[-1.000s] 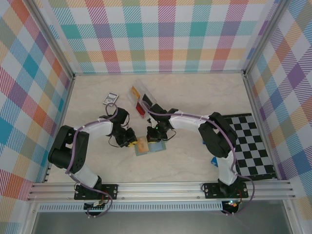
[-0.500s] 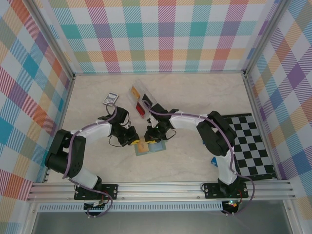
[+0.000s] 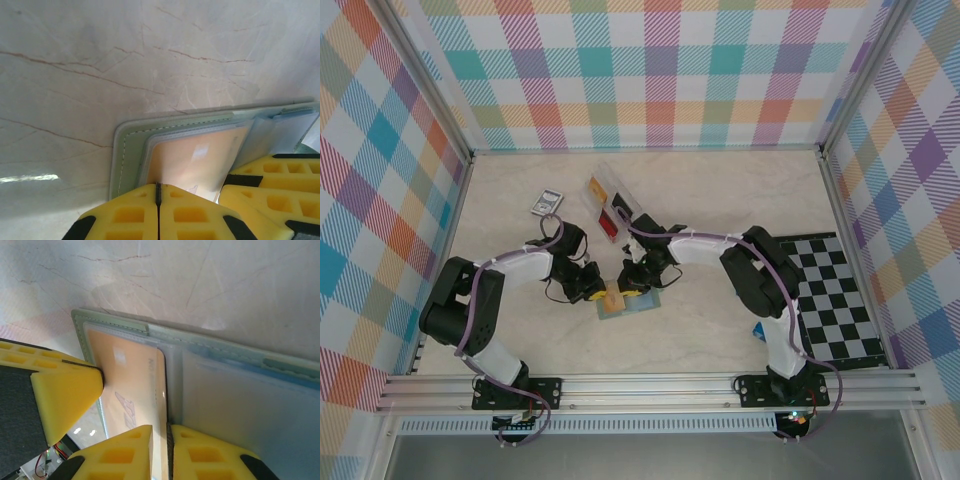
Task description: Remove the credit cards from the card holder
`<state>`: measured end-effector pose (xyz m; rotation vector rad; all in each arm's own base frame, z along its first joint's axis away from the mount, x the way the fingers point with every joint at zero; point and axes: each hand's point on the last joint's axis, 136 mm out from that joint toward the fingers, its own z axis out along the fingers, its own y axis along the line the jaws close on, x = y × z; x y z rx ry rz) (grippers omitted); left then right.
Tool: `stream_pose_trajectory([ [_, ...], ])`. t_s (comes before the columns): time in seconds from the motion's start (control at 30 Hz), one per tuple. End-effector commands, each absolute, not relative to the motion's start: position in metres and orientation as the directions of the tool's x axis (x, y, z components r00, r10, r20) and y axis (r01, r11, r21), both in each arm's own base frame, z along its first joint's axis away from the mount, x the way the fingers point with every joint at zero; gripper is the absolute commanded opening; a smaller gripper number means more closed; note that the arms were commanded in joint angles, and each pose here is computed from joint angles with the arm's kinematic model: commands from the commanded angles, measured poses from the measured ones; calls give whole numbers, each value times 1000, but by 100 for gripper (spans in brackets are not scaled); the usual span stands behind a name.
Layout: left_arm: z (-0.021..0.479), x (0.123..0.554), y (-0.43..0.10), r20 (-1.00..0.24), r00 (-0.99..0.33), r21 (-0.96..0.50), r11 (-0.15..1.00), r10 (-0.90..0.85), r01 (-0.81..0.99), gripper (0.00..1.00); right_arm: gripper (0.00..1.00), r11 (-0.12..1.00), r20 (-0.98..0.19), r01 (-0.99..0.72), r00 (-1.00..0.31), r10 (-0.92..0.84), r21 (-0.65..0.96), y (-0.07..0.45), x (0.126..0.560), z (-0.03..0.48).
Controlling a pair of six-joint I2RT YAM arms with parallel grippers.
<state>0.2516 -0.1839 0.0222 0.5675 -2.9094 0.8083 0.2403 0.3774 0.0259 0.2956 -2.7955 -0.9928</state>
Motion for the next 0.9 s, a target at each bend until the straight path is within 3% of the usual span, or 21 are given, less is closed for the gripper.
stream_pose_trajectory([
  [0.0, -2, 233, -174, 212, -914, -399, 823, -346, -404, 5, 13, 734, 118, -110, -961, -252, 671, 379, 235, 16],
  [0.27, -4, 232, -172, 208, -913, -390, 826, -350, -406, 5, 8, 686, 97, -110, -962, -256, 719, 383, 237, 26],
  [0.37, -6, 229, -170, 210, -911, -384, 827, -354, -410, 4, 17, 706, 102, -105, -964, -245, 701, 380, 238, 24],
  [0.47, -10, 227, -169, 216, -909, -376, 829, -357, -414, 3, 20, 757, 115, -102, -967, -228, 645, 370, 239, 13],
  [0.7, -15, 223, -165, 223, -902, -361, 828, -371, -429, 3, 20, 781, 137, -96, -964, -227, 617, 369, 231, -3],
  [0.87, -17, 221, -165, 228, -899, -360, 825, -375, -435, 2, 13, 748, 120, -103, -964, -239, 656, 379, 231, 5],
])
